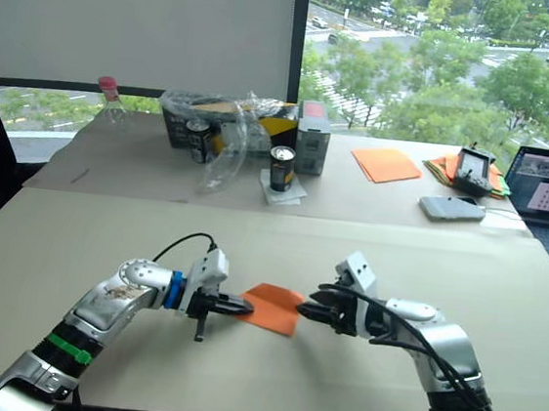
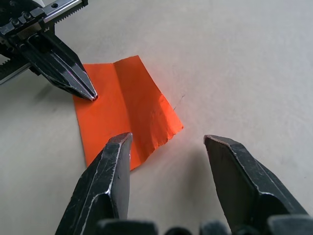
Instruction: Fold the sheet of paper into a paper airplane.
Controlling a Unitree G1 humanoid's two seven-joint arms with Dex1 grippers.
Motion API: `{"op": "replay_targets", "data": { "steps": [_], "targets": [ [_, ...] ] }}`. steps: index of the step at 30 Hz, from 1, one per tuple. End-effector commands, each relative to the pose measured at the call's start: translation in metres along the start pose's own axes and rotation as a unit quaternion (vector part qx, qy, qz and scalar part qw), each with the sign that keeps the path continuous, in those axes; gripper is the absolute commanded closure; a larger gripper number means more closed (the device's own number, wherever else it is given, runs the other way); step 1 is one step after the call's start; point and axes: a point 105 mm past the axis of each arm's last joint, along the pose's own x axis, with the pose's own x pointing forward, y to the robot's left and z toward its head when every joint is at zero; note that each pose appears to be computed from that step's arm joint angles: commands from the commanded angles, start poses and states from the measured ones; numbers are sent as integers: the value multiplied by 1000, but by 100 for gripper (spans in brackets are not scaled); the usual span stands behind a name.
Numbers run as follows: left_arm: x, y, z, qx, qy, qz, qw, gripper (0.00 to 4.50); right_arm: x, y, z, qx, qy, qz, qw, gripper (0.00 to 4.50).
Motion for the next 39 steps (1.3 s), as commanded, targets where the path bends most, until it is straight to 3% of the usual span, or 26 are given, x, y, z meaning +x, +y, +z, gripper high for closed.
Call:
{"op": "replay_targets", "data": {
  "steps": [1, 12, 13, 19, 25, 28, 34, 39],
  "targets": [
    [-3, 0, -6, -11, 7, 7, 1000, 450, 3, 10, 11, 7, -23, 26, 999, 187],
    [-7, 4, -6, -12, 10, 15, 1000, 450, 7, 12, 19, 35, -57, 29, 997, 187],
    [-7, 4, -6, -12, 11, 15, 1000, 450, 7, 13, 20, 35, -56, 31, 997, 238],
    [-5, 3, -6, -13, 10, 13, 1000, 450, 5, 15, 15, 34, -47, 33, 998, 442],
    [-5, 4, -6, -12, 10, 13, 1000, 450, 1, 21, 17, 6, -51, 38, 998, 447],
    [-5, 5, -3, -12, 5, 13, 1000, 450, -1, 27, 21, -56, -63, 41, 996, 447],
    [-5, 1, -5, -17, 5, -2, 1000, 450, 3, 47, 18, -292, -31, 52, 955, 447],
    [-6, 3, -5, -17, 6, 0, 1000, 450, 6, 51, 8, -400, -15, 47, 915, 447]
  ]
}}
